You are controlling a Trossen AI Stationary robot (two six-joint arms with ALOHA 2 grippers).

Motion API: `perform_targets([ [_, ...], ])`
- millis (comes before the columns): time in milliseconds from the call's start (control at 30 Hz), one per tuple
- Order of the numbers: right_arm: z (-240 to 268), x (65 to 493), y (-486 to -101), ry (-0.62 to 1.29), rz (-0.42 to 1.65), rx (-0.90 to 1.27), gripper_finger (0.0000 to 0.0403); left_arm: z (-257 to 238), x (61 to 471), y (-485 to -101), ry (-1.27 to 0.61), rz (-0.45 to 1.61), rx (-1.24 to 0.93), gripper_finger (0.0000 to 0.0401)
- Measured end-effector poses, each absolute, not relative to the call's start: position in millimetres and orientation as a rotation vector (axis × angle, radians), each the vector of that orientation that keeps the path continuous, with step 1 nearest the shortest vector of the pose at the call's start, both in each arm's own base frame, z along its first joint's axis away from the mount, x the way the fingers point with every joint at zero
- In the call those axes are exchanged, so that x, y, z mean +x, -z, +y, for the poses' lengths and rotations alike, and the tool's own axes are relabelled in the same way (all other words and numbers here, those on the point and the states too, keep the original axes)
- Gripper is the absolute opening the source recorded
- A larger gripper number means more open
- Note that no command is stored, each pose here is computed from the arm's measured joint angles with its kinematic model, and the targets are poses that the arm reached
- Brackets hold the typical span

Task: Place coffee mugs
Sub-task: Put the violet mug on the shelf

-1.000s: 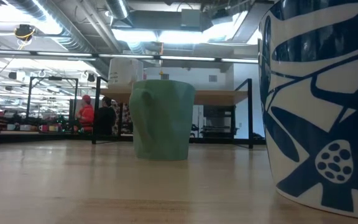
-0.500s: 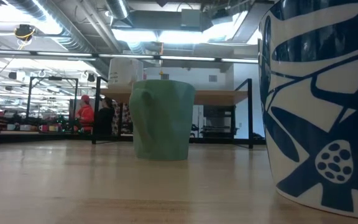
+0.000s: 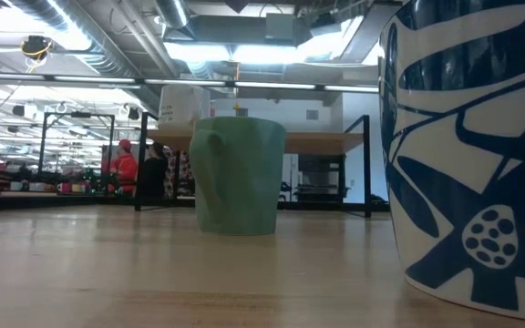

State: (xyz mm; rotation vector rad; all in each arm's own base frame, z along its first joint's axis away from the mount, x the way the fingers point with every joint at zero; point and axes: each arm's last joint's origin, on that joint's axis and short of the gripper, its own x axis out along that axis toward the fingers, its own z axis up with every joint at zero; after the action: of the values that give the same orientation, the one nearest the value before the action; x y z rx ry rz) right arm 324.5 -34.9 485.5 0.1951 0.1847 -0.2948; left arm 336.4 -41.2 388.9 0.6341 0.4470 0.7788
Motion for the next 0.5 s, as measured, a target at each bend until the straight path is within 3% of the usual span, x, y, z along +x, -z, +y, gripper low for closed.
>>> perform_targets([
  [333, -34.3, 310.7, -493.8, 0.302, 0.172, 0.18, 0.0227, -41.1, 336.3, -388.9, -0.792, 0.435, 0.604, 0.0022],
  [500, -32.1, 284.2, -505.5, 0.309, 0.175, 0.16, 0.0227, -37.0, 340.0, -387.8, -0.692, 0.363, 0.445, 0.0022],
])
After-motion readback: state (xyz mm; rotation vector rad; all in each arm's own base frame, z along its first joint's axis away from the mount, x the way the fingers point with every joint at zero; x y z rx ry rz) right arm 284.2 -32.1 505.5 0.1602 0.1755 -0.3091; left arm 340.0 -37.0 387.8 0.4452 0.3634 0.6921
